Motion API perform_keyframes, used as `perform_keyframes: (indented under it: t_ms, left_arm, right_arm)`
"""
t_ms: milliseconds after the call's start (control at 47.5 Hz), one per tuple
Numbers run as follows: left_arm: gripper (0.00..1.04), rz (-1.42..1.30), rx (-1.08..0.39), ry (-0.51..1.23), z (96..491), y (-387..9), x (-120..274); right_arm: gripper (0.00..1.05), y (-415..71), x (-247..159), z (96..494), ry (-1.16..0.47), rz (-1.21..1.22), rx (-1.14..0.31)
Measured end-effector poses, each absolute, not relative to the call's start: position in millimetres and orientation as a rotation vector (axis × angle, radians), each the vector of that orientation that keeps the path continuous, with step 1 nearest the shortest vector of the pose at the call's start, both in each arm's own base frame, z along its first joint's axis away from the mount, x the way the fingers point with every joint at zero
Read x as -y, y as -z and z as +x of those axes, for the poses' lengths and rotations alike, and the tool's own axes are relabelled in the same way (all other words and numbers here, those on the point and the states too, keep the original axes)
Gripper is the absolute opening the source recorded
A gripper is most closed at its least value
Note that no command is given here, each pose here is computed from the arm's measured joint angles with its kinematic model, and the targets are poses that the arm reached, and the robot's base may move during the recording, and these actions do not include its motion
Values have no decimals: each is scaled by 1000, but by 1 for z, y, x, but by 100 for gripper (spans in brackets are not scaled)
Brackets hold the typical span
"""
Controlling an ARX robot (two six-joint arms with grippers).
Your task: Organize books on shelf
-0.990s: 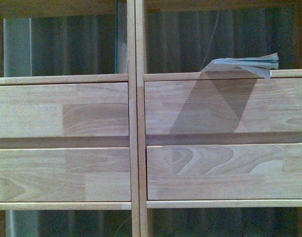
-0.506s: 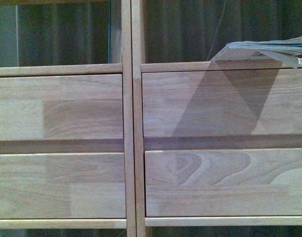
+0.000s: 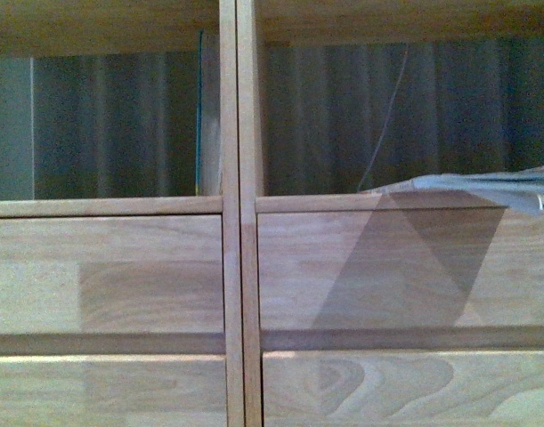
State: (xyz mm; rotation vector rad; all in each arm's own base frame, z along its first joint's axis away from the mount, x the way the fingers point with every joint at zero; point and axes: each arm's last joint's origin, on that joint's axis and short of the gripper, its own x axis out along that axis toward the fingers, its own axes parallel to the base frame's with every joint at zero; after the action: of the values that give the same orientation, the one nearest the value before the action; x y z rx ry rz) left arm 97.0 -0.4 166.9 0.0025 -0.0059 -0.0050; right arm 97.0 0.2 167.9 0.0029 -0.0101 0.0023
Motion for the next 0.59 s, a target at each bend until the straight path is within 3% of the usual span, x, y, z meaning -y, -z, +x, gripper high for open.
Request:
perform_keyframes:
  t_ms: [590]
  left_arm:
    - [97,2,6,5,97,-167,0]
  right_arm:
    - [98,-168,0,97,-2,3,10]
